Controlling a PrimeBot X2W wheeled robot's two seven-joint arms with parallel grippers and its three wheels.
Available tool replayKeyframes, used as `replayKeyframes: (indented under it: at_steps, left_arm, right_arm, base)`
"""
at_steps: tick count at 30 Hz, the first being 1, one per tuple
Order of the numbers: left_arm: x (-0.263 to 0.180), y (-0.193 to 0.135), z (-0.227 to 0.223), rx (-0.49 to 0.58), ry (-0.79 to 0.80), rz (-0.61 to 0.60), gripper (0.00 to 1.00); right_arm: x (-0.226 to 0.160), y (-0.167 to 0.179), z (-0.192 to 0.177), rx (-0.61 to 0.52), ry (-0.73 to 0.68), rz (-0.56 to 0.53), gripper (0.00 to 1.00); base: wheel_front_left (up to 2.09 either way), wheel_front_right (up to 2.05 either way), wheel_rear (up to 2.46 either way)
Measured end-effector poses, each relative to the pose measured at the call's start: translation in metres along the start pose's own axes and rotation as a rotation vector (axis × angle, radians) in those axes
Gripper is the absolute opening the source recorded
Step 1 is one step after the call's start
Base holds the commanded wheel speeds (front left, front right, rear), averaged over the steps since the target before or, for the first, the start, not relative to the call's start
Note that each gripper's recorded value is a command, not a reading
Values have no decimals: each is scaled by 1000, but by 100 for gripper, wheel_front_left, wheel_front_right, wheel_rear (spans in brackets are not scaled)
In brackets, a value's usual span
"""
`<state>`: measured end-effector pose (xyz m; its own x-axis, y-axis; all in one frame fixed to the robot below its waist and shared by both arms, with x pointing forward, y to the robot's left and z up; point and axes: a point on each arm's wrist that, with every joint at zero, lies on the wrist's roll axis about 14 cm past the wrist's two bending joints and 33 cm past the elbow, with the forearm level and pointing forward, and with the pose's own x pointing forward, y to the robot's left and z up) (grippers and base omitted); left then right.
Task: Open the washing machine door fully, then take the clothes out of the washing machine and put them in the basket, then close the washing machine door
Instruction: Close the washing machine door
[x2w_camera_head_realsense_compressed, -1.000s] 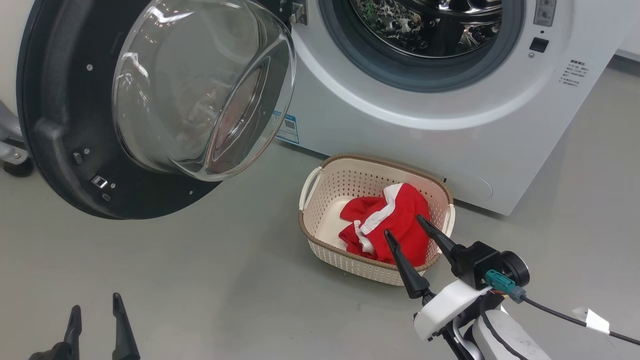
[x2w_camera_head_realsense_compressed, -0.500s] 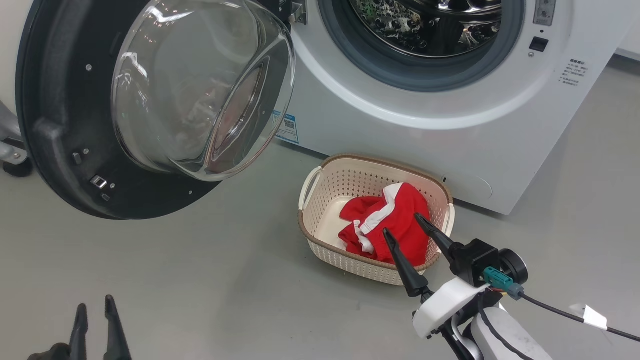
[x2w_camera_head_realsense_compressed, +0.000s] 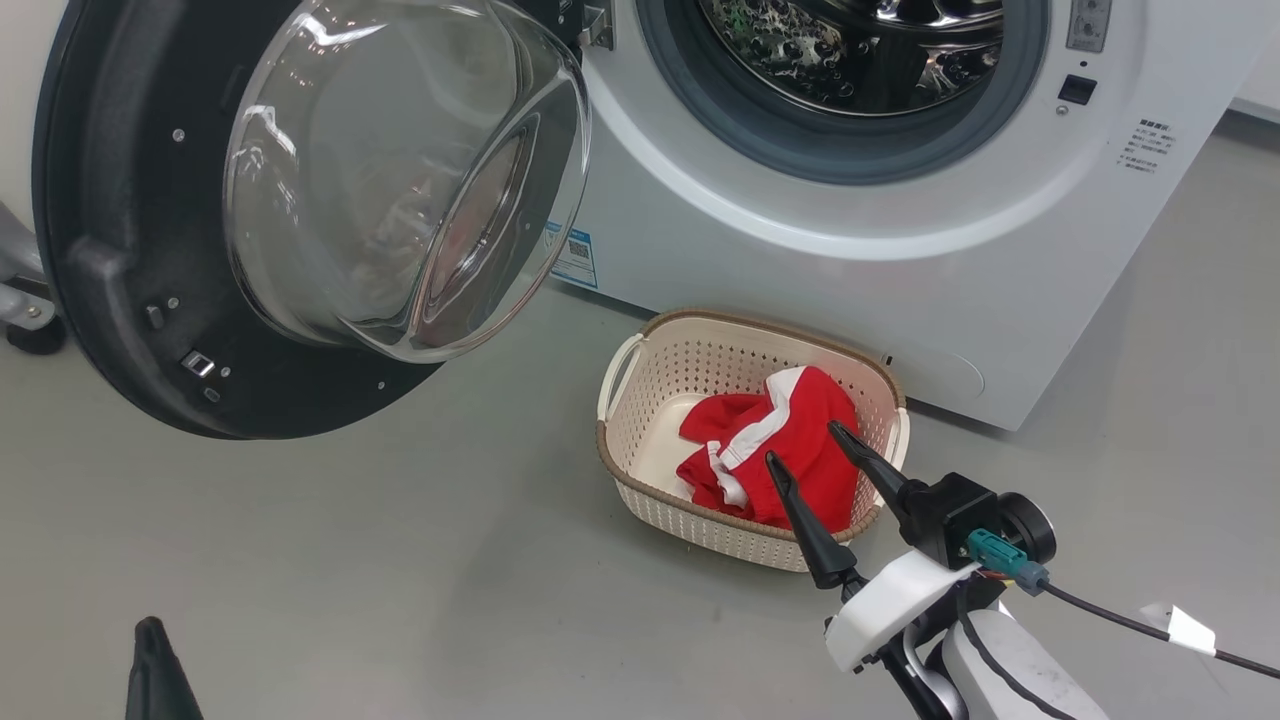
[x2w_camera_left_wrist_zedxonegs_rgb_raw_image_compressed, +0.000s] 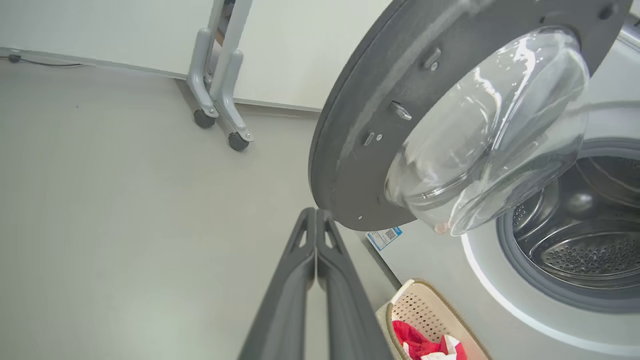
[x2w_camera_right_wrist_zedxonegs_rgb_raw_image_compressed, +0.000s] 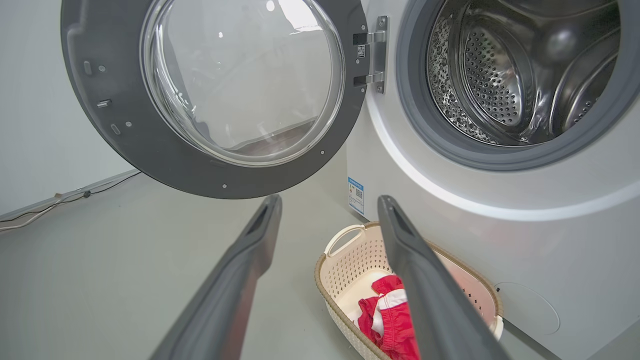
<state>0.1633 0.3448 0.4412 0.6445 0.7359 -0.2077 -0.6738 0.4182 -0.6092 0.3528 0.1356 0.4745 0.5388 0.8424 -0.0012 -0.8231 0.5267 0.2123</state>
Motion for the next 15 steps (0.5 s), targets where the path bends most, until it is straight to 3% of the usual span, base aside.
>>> replayKeyframes:
  at_steps: [9,15]
  left_arm:
    - [1,16,12,-412,-51,35,0]
    - [3,25,14,-605,-79,57,0]
  right_arm:
    - [0,-1,1,0,-1,-3,100]
    - [-1,-2,0,6,-1,-8,100]
  base:
    - [0,0,0]
    - [0,0,0]
